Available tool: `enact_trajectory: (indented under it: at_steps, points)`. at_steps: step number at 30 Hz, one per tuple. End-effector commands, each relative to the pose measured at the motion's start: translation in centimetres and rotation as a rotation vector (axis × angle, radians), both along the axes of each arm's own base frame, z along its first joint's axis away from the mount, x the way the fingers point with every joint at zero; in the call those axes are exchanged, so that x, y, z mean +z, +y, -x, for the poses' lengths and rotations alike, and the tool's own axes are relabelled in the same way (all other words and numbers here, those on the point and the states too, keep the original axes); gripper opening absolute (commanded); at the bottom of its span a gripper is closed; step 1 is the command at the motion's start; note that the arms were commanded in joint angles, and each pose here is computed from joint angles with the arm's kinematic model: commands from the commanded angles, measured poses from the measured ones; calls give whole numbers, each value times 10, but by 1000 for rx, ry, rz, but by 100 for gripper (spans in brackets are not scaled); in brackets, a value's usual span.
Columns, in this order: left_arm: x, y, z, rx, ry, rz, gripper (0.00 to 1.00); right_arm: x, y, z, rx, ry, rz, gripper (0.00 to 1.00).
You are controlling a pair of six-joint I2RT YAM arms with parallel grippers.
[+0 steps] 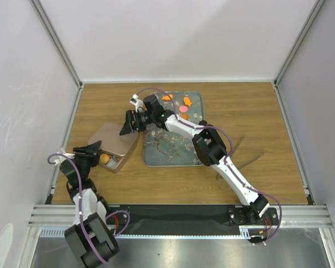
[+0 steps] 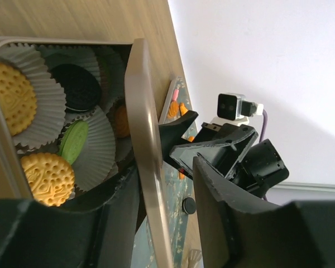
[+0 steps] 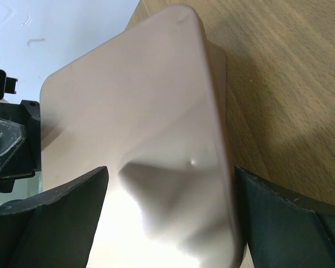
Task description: Pack the cookies
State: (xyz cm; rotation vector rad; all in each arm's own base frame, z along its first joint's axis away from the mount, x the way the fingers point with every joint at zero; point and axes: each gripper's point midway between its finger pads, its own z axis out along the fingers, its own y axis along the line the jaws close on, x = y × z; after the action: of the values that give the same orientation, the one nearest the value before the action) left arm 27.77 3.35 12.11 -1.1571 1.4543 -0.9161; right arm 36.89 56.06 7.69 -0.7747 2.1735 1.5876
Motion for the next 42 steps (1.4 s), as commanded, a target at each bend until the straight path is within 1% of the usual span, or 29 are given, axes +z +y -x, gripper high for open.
enact_trajectory:
  at_steps: [1, 8, 12, 20, 21, 27, 34, 38, 42]
  points:
    - [13, 10, -2, 23, -1, -64, 47, 20, 8, 2, 28, -54, -42, 98]
    - [10, 14, 2, 43, 62, -62, 49, 19, 7, 1, 21, -58, -33, 97]
    - [2, 16, 7, 53, 129, -54, 49, 19, 7, 0, 15, -66, -26, 96]
    - [9, 24, 11, 95, 165, -75, 52, 17, 7, 1, 8, -70, -17, 95]
    - [5, 24, 13, 98, 191, -70, 52, 15, 6, 1, 7, -68, -12, 94]
    - [3, 27, 18, 116, 234, -82, 53, 15, 6, 2, 2, -77, -6, 94]
    - [3, 30, 21, 123, 257, -90, 54, 15, 7, 2, -10, -82, 6, 93]
    - [9, 32, 22, 123, 264, -116, 55, 12, 6, 1, -22, -94, 27, 92]
    - [10, 40, 33, 154, 368, -171, 57, 11, 7, 0, -44, -119, 55, 91]
